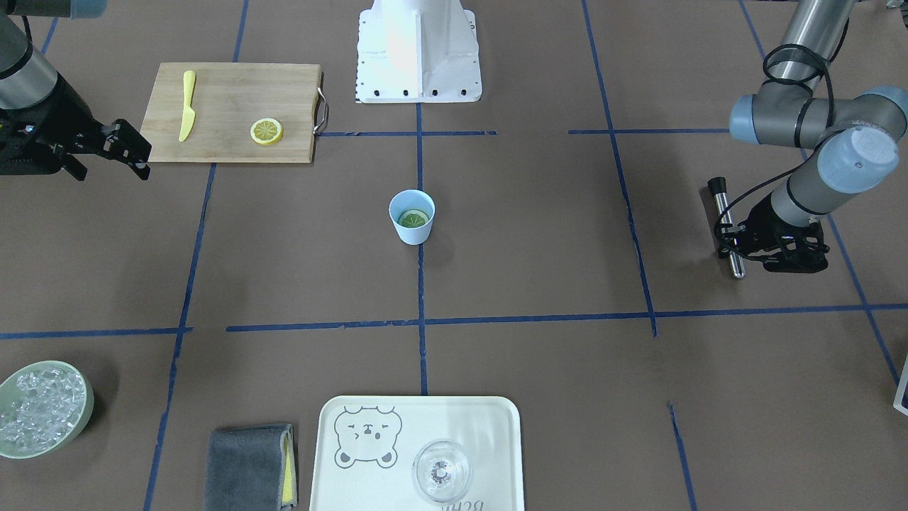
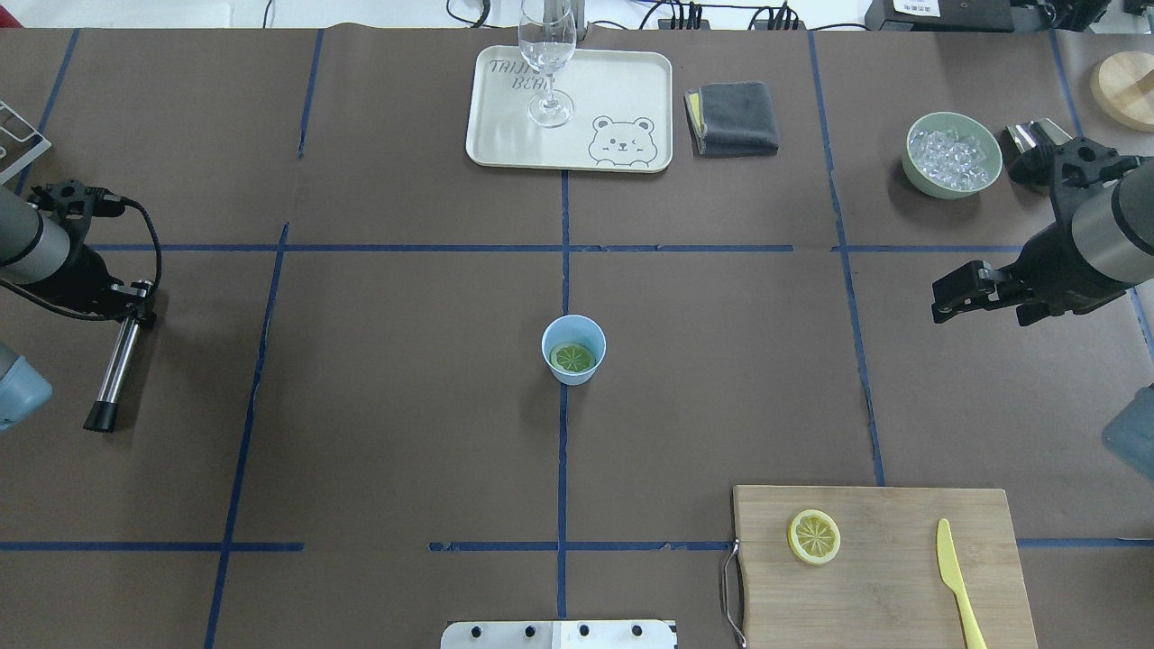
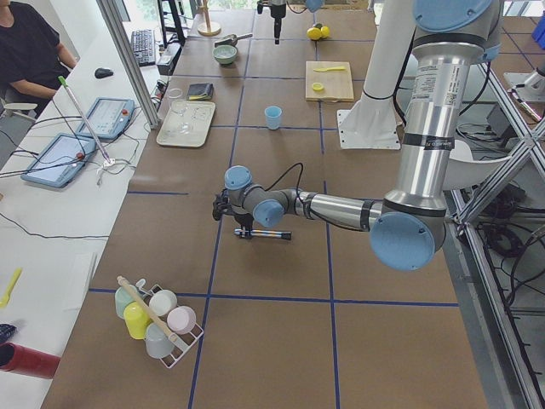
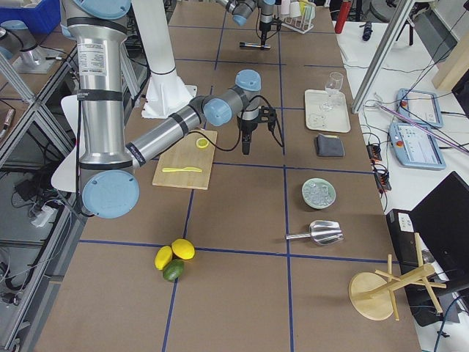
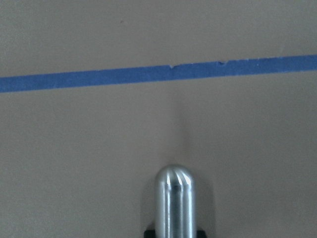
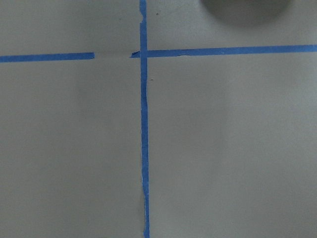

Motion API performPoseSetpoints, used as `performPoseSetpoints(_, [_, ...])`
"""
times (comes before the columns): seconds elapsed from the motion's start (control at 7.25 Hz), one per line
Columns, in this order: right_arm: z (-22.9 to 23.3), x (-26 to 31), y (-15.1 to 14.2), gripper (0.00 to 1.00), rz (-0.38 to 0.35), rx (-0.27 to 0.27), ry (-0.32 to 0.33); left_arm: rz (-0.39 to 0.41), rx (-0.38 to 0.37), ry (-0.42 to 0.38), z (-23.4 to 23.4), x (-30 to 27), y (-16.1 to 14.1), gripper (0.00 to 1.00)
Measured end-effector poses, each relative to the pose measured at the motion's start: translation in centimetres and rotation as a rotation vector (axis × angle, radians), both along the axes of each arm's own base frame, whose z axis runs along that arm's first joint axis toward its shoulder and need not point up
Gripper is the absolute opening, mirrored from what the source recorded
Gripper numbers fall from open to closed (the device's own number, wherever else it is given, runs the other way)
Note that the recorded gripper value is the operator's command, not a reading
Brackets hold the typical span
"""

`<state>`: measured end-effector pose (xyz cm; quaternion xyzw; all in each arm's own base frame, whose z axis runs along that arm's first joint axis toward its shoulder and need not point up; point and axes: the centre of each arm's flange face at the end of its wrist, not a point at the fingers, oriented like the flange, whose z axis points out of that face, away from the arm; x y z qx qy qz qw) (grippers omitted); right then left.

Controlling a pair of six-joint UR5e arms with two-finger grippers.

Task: Squeeze lemon into cup
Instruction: 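Lift the steel muddler with the left gripper and carry it over the cup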

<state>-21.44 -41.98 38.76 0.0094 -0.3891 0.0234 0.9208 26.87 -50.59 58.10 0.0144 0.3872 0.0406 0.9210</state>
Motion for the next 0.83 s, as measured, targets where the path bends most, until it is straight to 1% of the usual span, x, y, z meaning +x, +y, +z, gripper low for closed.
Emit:
performPoseSetpoints(0.14, [-0.1,0.0,0.0,1.00,0.000,0.001,-0.001,0.000,0.036,0.025,-2.4,-0.1,0.1,0.00])
performPoseSetpoints(0.28, [-0.1,0.0,0.1,1.00,-0.002,0.000,-0.004,0.000,0.085,0.060,-6.2,-0.1,0.2,0.00])
performPoseSetpoints(0.41, [-0.2,0.0,0.1,1.00,-0.006,-0.002,-0.009,0.002,0.147,0.103,-11.6,-0.2,0.4,0.00])
performPoseSetpoints(0.55, [-0.2,0.0,0.2,1.00,-0.008,-0.003,-0.011,0.012,0.227,0.162,-17.7,-0.3,1.6,0.00])
performPoseSetpoints(0.69, [-0.2,0.1,0.2,1.00,-0.009,-0.004,-0.012,0.041,0.321,0.234,-24.1,0.8,3.6,0.00])
performPoseSetpoints(0.83, [-0.2,0.1,0.2,1.00,-0.011,-0.005,-0.014,0.079,0.418,0.299,-30.2,4.0,5.4,0.00])
